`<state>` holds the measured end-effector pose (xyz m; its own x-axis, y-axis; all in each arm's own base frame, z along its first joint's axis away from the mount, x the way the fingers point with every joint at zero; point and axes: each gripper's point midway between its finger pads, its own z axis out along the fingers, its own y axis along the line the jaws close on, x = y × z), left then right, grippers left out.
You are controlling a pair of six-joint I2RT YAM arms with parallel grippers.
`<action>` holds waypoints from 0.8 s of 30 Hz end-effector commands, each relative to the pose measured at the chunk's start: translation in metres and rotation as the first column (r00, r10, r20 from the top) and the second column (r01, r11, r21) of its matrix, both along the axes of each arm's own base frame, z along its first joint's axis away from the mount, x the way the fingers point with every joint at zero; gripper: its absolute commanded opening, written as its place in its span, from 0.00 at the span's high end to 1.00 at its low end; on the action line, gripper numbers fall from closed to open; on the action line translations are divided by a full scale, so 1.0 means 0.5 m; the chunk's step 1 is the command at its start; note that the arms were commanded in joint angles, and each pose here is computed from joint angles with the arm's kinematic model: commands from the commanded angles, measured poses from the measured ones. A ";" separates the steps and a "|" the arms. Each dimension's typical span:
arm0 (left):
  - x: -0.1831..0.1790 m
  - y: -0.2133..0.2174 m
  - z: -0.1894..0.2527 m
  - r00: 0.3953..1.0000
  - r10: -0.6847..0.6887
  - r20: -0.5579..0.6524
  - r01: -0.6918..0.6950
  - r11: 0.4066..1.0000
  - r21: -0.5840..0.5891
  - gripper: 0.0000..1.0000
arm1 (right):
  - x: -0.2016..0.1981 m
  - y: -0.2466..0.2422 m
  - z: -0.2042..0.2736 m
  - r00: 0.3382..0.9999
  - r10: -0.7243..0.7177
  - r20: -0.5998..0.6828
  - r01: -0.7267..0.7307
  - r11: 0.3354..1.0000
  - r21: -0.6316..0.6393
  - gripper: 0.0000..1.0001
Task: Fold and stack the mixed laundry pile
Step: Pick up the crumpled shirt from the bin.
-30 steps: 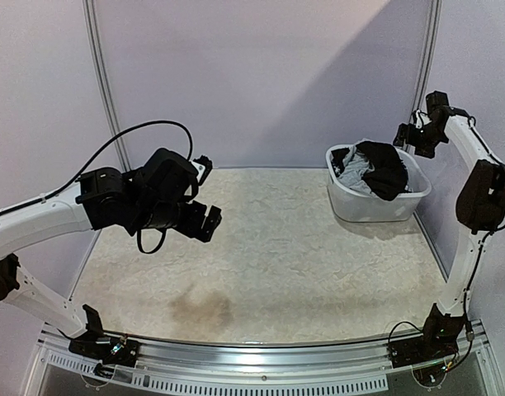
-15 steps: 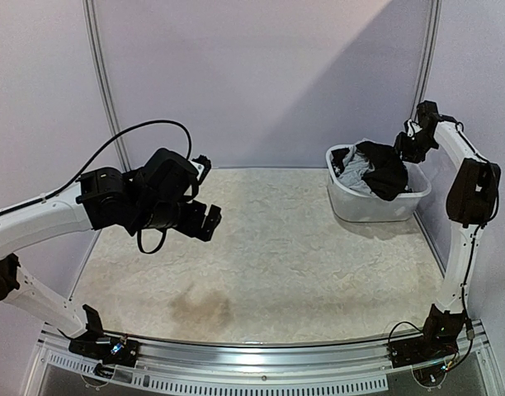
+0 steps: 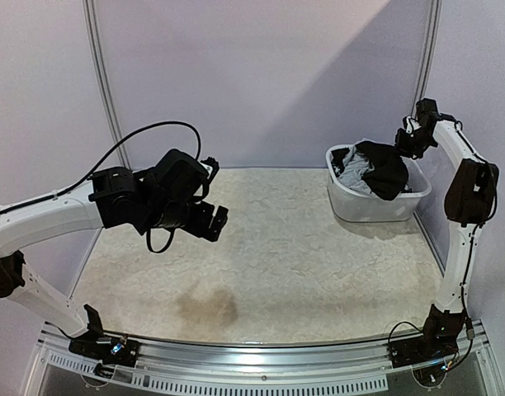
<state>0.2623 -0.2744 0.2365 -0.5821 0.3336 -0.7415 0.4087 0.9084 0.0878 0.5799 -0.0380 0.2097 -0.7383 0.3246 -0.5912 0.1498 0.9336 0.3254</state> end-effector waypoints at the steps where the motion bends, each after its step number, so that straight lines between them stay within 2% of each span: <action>1: 0.017 -0.010 0.027 1.000 0.003 0.026 -0.002 0.999 -0.034 0.00 | -0.001 0.002 0.097 0.994 0.006 0.106 -0.003 1.000 -0.029 1.00; 15: 0.023 -0.047 0.039 0.998 -0.047 0.035 0.050 0.996 -0.080 0.00 | -0.083 0.010 0.363 0.933 -0.017 0.359 0.037 0.998 -0.048 1.00; 24: 0.027 -0.072 0.053 0.996 -0.076 0.040 0.080 0.991 -0.106 0.00 | -0.152 0.002 0.517 0.855 -0.052 0.516 0.096 0.994 -0.058 1.00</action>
